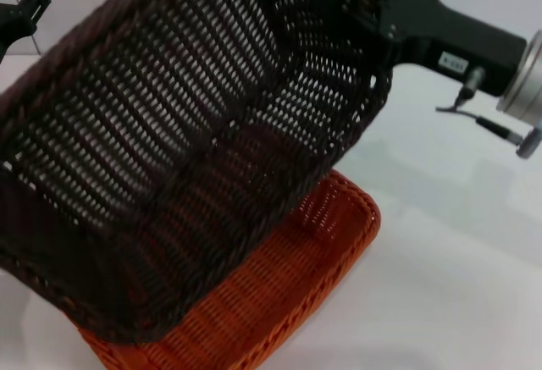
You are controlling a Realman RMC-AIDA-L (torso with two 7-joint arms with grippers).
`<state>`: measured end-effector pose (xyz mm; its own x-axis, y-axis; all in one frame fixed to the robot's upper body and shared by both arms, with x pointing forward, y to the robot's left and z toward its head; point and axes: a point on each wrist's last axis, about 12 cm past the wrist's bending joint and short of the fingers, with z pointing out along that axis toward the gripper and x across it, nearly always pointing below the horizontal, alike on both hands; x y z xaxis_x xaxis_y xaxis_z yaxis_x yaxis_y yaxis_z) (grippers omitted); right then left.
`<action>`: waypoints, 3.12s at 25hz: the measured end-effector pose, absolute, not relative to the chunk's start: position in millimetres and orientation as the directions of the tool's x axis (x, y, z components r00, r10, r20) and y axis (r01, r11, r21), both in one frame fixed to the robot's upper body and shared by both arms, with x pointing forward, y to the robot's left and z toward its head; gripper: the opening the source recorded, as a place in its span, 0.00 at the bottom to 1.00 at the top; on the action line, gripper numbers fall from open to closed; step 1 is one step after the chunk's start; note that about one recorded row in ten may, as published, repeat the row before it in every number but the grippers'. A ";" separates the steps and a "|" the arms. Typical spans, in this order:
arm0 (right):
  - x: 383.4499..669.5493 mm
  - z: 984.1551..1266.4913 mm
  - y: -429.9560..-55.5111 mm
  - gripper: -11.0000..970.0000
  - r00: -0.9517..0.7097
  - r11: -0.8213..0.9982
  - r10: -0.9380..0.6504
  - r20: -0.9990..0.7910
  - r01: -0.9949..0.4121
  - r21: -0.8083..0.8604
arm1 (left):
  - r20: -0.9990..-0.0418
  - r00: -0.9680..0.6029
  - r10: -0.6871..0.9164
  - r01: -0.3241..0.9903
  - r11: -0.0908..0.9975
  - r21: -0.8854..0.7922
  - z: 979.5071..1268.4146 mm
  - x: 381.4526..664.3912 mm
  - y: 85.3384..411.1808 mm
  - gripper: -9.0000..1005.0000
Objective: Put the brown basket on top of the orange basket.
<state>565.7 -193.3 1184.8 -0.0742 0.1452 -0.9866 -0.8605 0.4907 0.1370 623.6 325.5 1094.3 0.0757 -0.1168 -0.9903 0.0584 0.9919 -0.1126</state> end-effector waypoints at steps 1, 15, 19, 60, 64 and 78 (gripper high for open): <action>564.2 1181.5 -194.1 0.16 -0.086 0.485 0.149 -0.985 -0.862 0.148 | -0.990 0.076 -0.117 0.058 0.992 -0.113 1094.3 623.6 325.5 0.83; 541.1 1143.1 -224.7 0.16 -0.197 0.469 0.241 -0.950 -0.834 0.291 | -0.993 0.047 -0.110 0.056 0.993 -0.107 1095.7 630.8 321.9 0.83; 539.6 1132.8 -229.3 0.16 -0.230 0.478 0.244 -0.942 -0.817 0.323 | -0.993 0.047 -0.111 0.057 0.992 -0.109 1096.1 631.5 320.8 0.83; 538.1 1090.3 -248.5 0.25 -0.414 0.477 0.183 -0.892 -0.756 0.448 | -0.995 0.046 -0.092 0.060 0.994 -0.089 1098.6 636.2 315.5 0.83; 542.5 1088.8 -246.7 0.26 -0.428 0.472 0.167 -0.888 -0.756 0.453 | -0.995 0.046 -0.092 0.060 0.994 -0.089 1098.6 636.2 315.5 0.83; 552.5 1095.0 -254.3 0.48 -0.358 0.513 0.179 -0.916 -0.761 0.398 | -0.994 0.049 -0.094 0.060 0.994 -0.091 1099.6 637.1 315.1 0.83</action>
<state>552.5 -254.3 1095.0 -0.3579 0.1794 -0.9164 -0.7605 0.5133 0.3976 637.1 315.1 1099.6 0.0489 -0.0938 -0.9944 0.0599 0.9941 -0.0908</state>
